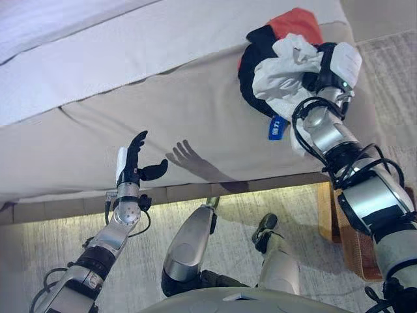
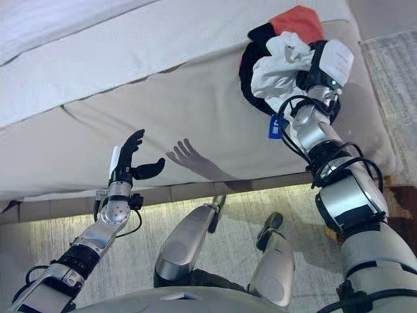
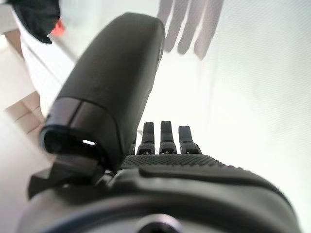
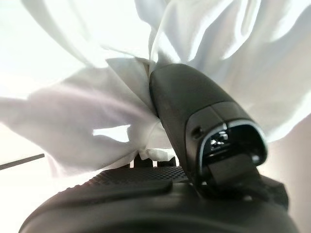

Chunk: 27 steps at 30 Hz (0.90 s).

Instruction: Pick up the clothes from the bed and place them into the basket

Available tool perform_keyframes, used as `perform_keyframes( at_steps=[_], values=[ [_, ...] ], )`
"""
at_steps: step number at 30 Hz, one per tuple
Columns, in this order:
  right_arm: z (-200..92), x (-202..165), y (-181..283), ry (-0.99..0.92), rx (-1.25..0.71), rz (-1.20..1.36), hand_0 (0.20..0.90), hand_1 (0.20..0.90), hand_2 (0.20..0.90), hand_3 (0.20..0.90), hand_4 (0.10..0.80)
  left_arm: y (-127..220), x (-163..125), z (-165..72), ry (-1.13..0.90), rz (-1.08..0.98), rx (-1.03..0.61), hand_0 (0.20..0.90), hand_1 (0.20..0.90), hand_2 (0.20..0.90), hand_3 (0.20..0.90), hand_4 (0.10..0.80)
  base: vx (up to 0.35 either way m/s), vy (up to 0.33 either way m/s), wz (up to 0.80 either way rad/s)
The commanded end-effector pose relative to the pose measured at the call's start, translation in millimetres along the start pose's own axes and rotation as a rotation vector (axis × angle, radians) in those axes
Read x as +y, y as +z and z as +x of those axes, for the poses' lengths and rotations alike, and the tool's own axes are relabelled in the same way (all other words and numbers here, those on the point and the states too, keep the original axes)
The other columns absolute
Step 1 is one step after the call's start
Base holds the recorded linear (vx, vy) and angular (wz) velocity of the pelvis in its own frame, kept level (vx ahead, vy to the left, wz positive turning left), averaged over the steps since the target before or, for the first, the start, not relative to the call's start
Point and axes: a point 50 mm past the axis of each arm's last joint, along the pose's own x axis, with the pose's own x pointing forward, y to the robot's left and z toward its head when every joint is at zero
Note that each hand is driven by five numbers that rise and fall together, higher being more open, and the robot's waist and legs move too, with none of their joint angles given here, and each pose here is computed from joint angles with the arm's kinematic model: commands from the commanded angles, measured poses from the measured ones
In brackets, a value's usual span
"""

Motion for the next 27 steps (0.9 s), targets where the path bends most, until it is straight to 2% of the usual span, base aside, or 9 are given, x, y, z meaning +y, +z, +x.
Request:
perform_keyframes(
  at_steps=[1,9,15,22,27],
  values=[
    [10.8,-37.7,22.0,-0.176,-0.191,0.033,0.3,0.3,0.3,0.2,0.1,-11.5,14.7,-6.0,0.032,0.05,-0.004,0.9,0.9,0.9,0.9,0.8,0.077,-0.001,-0.22],
    [18.8,-80.0,-15.2,-0.219,-0.154,0.025,0.3,0.3,0.3,0.2,0.1,-30.8,10.6,-14.4,0.031,0.082,0.074,0.9,0.9,0.9,0.9,0.8,0.083,-0.009,-0.22],
    [15.6,-100.9,-55.9,-0.227,-0.058,-0.044,0.3,0.3,0.3,0.2,0.1,-34.4,13.4,-11.7,0.05,0.087,0.088,0.9,0.9,0.9,0.9,0.8,0.039,-0.041,-0.3],
    [0.4,-107.9,-107.3,-0.184,0.111,-0.017,0.3,0.3,0.3,0.2,0.1,-31.1,11.6,-5.5,0.034,0.104,0.078,0.9,0.9,0.9,0.9,0.8,0.014,-0.053,-0.17],
    [-1.6,-101.1,-105.4,-0.099,0.079,-0.02,0.3,0.3,0.3,0.2,0.1,-28.5,5.1,-4.9,0.026,0.099,0.076,0.9,0.9,0.9,0.9,0.8,0.012,-0.016,-0.32]
  ],
)
